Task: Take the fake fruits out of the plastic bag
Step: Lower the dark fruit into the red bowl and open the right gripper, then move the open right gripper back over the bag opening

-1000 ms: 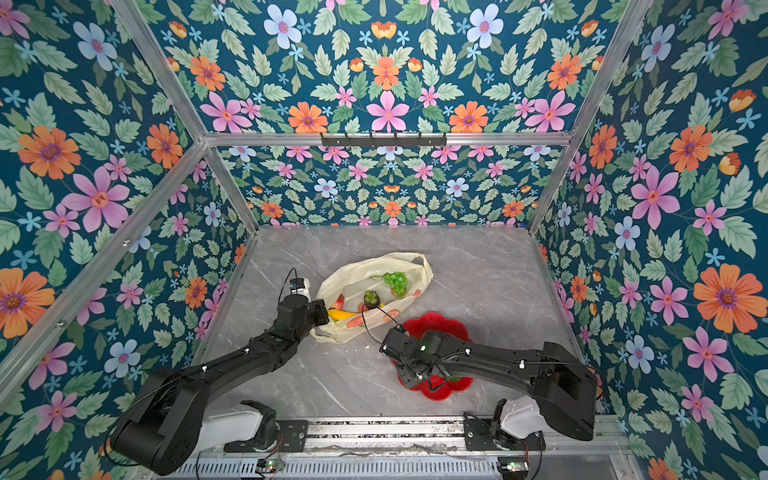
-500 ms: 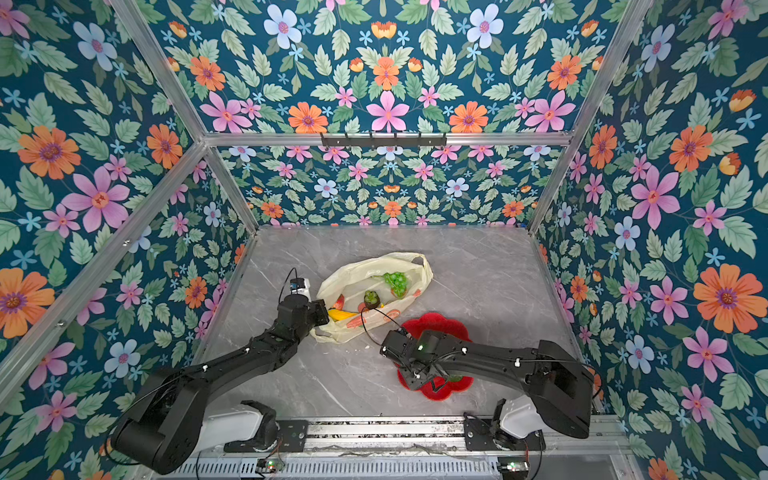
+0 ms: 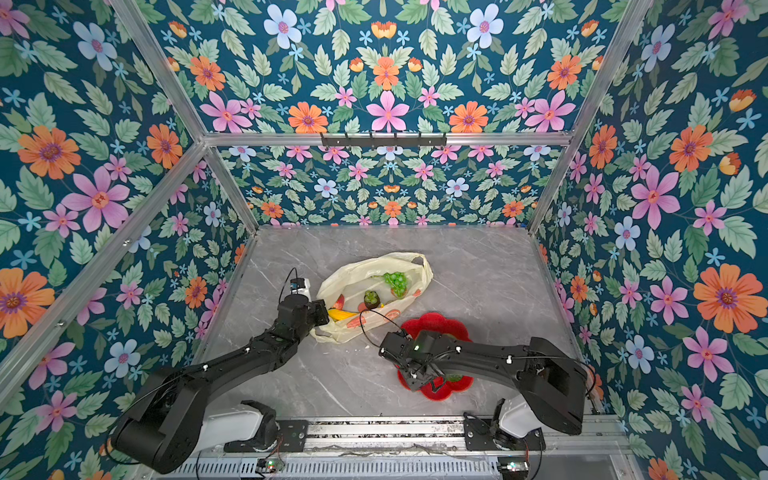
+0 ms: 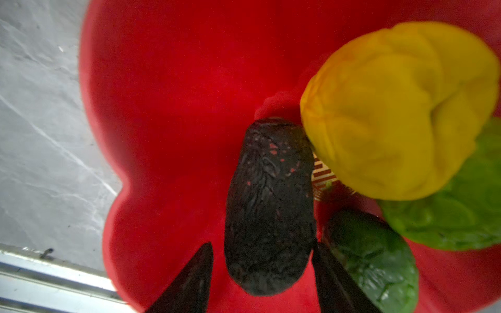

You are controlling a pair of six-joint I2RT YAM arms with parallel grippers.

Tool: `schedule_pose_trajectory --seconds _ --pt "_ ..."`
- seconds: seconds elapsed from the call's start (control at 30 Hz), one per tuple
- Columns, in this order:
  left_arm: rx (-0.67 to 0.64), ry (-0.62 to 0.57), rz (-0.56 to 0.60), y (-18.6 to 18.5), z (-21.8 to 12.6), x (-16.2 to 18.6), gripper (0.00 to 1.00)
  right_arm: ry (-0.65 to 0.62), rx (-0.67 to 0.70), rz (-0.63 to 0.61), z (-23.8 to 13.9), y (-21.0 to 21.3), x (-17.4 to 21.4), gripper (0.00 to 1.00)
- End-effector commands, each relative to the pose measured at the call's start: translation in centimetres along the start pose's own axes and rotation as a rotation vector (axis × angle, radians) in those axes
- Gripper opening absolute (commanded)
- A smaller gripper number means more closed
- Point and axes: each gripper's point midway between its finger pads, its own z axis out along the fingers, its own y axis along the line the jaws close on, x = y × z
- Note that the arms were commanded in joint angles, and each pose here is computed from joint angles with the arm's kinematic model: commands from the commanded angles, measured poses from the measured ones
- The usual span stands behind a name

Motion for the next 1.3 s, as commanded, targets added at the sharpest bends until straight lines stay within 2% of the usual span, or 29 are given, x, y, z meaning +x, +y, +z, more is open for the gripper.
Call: schedule_pose_trajectory --seconds 0.0,0.6,0.8,0.87,1.07,1.27 --pt "0.003 -0.01 0.01 -0.2 0.1 -0.4 0.0 0.009 0.052 0.027 -0.3 -1.2 0.6 0.61" --pt "0.002 -0.011 0.01 -0.2 0.1 -0.4 0.0 -0.026 0.142 0.12 -1.3 -3.7 1.3 0.61" --pt "0.001 -0.015 0.011 -0.1 -0.1 -0.5 0.0 -0.059 0.118 0.127 -1.7 -3.4 0.7 0.62" --pt "0.0 -0.013 0.011 -0.1 0.0 -0.5 0.0 -0.073 0.1 0.123 -2.1 -3.2 0.4 0.62" --pt "0.0 -0.011 0.011 -0.1 0.0 -0.4 0.0 -0.181 -0.08 0.107 -4.8 -0.7 -1.6 0.62" --pt "-0.001 -0.014 0.011 -0.1 0.0 -0.5 0.0 -0.339 -0.12 0.145 -8.3 -0.5 -5.0 0.62"
